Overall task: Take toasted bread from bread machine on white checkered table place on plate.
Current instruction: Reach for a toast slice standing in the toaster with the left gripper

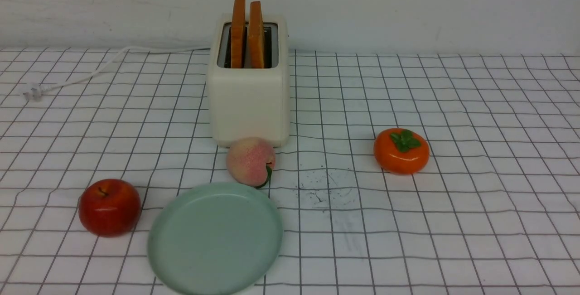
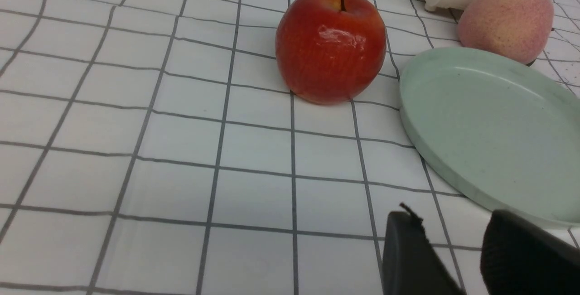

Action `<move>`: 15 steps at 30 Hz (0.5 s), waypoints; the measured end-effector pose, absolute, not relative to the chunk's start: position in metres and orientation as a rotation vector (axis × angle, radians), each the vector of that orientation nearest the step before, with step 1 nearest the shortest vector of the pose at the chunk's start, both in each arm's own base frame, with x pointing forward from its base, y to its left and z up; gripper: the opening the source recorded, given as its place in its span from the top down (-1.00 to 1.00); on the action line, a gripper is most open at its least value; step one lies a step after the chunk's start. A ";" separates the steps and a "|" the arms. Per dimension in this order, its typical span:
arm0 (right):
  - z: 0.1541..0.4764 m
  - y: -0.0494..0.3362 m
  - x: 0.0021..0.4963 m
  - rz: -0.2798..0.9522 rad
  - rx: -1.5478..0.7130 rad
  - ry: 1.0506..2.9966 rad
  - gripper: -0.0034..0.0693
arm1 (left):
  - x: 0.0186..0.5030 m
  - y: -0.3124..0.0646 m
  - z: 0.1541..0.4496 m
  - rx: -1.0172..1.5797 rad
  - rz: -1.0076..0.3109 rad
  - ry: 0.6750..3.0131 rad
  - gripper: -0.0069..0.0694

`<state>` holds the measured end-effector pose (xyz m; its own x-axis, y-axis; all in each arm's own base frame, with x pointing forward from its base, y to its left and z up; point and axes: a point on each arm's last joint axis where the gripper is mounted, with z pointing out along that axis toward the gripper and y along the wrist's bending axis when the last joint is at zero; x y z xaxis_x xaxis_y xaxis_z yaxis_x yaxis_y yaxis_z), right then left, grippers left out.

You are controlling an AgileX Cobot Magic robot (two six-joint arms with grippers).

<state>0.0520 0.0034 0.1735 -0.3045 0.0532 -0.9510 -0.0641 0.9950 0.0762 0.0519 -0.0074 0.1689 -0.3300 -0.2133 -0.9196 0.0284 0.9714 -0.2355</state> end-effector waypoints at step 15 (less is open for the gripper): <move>0.173 0.003 0.052 0.116 -0.008 1.877 0.25 | 0.054 -0.007 0.175 -0.150 -0.262 1.827 0.20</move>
